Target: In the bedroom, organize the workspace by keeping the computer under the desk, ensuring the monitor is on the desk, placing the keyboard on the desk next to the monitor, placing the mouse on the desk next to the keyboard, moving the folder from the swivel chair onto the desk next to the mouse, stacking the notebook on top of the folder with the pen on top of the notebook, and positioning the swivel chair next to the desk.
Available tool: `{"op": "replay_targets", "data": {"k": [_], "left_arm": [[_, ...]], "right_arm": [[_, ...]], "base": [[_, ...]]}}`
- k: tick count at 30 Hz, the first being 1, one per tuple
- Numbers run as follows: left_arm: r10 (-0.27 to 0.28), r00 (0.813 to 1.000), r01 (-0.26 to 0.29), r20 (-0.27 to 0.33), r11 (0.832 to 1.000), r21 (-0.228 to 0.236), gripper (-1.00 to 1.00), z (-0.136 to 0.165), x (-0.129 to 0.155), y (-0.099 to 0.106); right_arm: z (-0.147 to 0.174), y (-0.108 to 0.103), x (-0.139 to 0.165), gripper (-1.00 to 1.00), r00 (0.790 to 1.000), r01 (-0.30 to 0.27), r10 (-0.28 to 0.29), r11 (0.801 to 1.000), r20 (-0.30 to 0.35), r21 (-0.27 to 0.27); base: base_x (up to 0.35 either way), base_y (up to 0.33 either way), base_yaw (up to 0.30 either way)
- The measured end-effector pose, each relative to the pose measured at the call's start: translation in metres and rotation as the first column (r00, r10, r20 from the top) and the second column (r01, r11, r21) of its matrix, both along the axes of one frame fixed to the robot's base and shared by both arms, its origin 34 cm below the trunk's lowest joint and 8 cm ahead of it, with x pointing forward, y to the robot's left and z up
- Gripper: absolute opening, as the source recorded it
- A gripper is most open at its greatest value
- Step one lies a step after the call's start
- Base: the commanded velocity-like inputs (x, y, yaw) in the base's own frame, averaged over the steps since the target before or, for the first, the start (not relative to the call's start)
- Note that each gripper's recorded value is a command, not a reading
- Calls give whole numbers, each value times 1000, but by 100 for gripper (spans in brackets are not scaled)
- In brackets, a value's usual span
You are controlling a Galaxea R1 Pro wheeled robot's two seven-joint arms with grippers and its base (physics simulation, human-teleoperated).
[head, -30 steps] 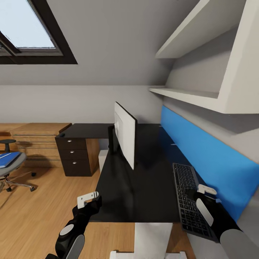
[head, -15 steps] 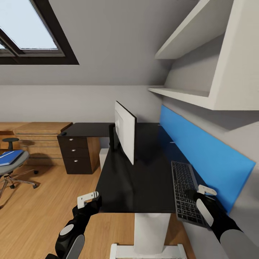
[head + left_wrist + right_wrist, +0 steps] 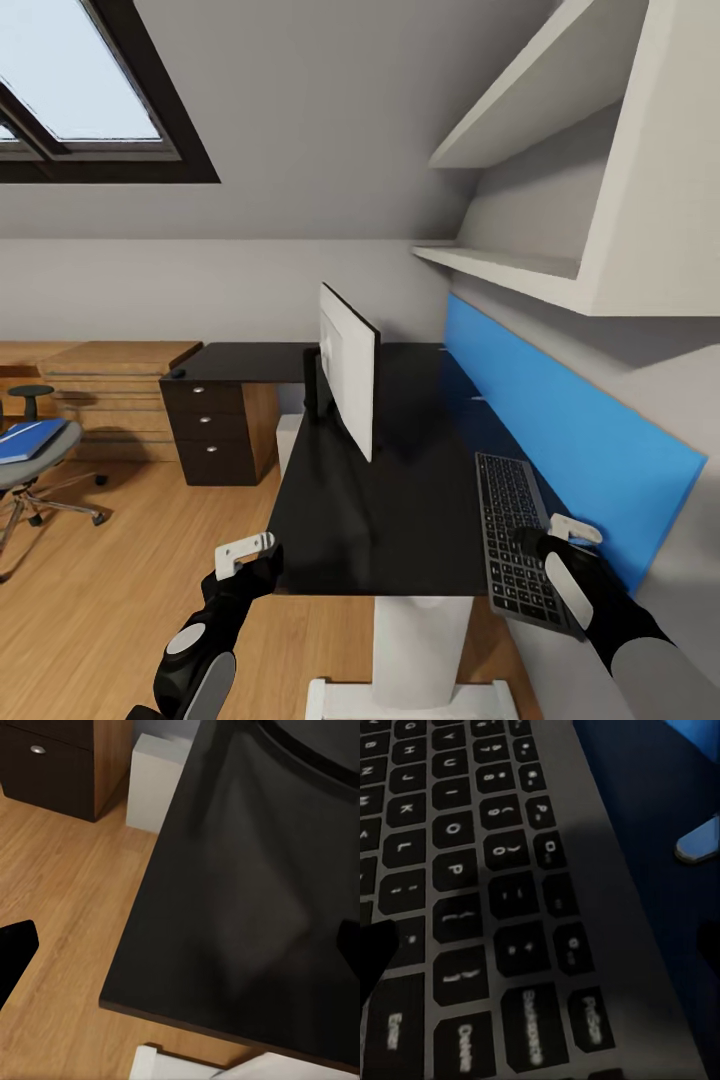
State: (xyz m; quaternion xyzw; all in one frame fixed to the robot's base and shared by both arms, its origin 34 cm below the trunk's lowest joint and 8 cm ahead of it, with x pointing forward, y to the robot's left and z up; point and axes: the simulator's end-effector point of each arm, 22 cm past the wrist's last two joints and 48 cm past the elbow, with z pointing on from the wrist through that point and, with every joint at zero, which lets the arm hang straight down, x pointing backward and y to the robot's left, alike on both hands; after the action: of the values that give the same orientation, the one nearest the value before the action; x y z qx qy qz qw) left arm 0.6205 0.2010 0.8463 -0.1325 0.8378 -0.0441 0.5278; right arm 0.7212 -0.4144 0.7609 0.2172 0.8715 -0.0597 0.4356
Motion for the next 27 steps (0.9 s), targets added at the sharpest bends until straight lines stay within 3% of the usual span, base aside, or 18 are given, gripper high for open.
{"op": "replay_targets", "data": {"k": [11,15,18,21,24,27], "left_arm": [[-1,1000,1,-6,1000,3,100,15,0,-1],[-1,1000,1,-7,1000,5,100,21,0,0],[0,1000,0,-7,1000,6,100,26,0,0],[0,1000,0,-7,1000,6,100,29,0,0],[0,1000,0,-8,1000,6,100,29,0,0],[0,1000,0,-8,1000,6,100,29,0,1]], "right_arm": [[33,2,9,100,999,-4,4,1000,41,-3],[84,11,27,100,989,-27,28,1000,145,-11],[110,25,21,100,978,-59,61,998,199,-15],[121,39,10,100,974,-96,93,995,207,4],[125,62,4,100,968,-124,106,990,226,71],[122,70,2,100,968,-132,109,987,225,88]], "base": [[0,0,0],[0,0,0],[0,0,0],[0,0,0],[0,0,0],[0,0,0]]}}
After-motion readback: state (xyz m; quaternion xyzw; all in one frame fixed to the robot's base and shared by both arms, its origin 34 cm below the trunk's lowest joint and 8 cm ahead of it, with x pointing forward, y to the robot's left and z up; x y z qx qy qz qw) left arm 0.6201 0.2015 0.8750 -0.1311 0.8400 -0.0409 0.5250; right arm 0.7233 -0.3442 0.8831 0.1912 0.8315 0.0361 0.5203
